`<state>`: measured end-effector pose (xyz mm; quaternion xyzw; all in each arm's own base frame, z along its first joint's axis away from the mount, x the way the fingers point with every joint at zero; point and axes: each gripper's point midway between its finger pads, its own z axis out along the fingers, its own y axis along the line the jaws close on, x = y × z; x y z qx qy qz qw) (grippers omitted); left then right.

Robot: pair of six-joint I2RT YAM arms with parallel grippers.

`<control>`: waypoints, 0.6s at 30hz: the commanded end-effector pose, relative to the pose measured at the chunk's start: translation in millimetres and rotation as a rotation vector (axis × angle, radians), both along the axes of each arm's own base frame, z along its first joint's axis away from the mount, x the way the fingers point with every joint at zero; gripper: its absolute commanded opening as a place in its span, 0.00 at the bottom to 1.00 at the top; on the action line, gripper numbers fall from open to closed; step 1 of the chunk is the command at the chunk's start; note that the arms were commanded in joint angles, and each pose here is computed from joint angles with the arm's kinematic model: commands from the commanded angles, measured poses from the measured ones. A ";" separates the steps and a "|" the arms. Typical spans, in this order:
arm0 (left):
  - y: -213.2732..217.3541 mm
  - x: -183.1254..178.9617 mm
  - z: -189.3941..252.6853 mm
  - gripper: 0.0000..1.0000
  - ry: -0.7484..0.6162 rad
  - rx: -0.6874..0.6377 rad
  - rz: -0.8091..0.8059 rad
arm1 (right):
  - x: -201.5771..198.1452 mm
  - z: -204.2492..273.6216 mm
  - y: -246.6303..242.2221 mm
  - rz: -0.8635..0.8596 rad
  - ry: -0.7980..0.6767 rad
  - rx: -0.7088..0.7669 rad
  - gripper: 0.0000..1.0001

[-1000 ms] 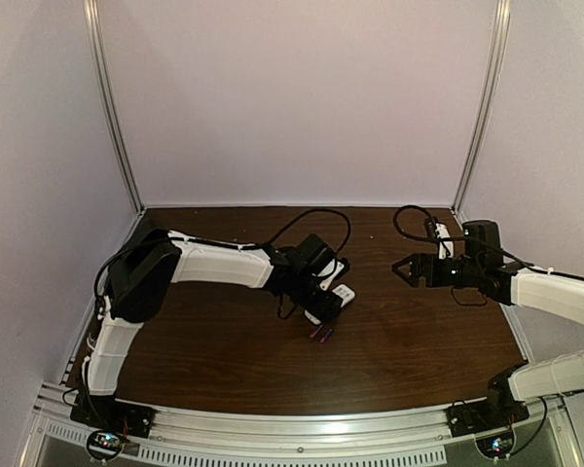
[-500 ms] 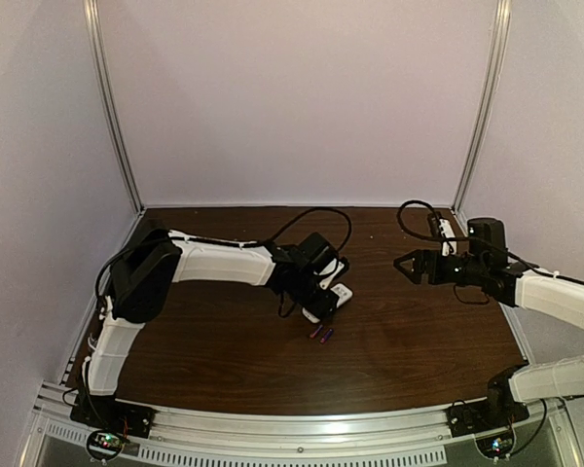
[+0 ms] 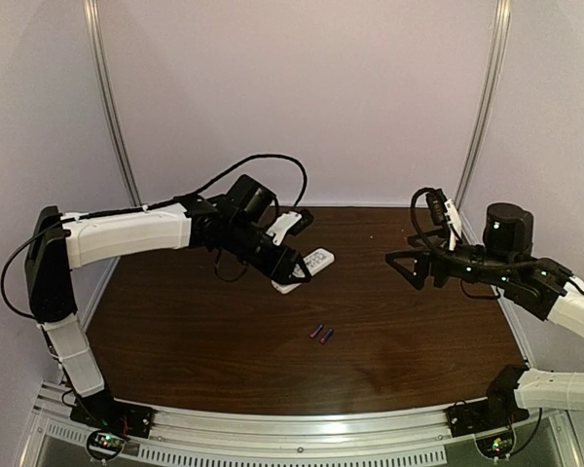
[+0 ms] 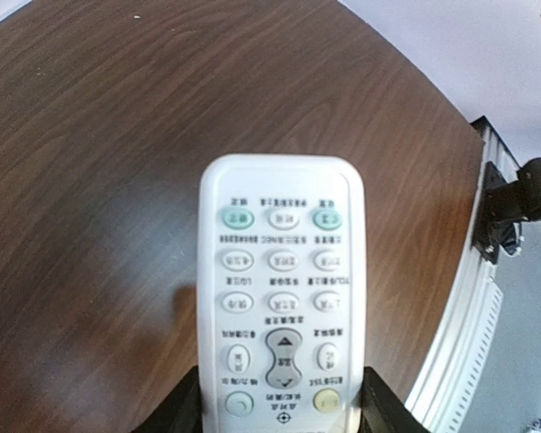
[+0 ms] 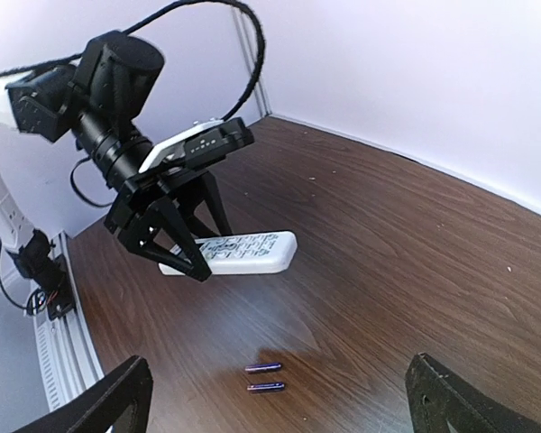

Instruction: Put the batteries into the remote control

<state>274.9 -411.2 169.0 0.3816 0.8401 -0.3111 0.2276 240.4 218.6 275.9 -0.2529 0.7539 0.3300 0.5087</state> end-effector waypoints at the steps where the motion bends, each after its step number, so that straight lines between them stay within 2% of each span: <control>1: 14.2 -49.8 8.6 0.38 0.148 -0.042 -0.119 | -16.1 -5.5 15.5 0.041 -0.063 -0.186 1.00; 8: 47.1 -91.6 28.7 0.39 0.234 -0.076 -0.163 | -51.1 -20.1 70.9 0.226 -0.189 -0.440 1.00; 13: 59.8 -114.3 16.8 0.38 0.329 -0.066 -0.183 | -73.4 -21.3 102.5 0.315 -0.320 -0.610 1.00; 18: 59.9 -129.1 13.6 0.38 0.404 -0.103 -0.225 | -86.7 -29.4 127.1 0.355 -0.446 -0.805 0.90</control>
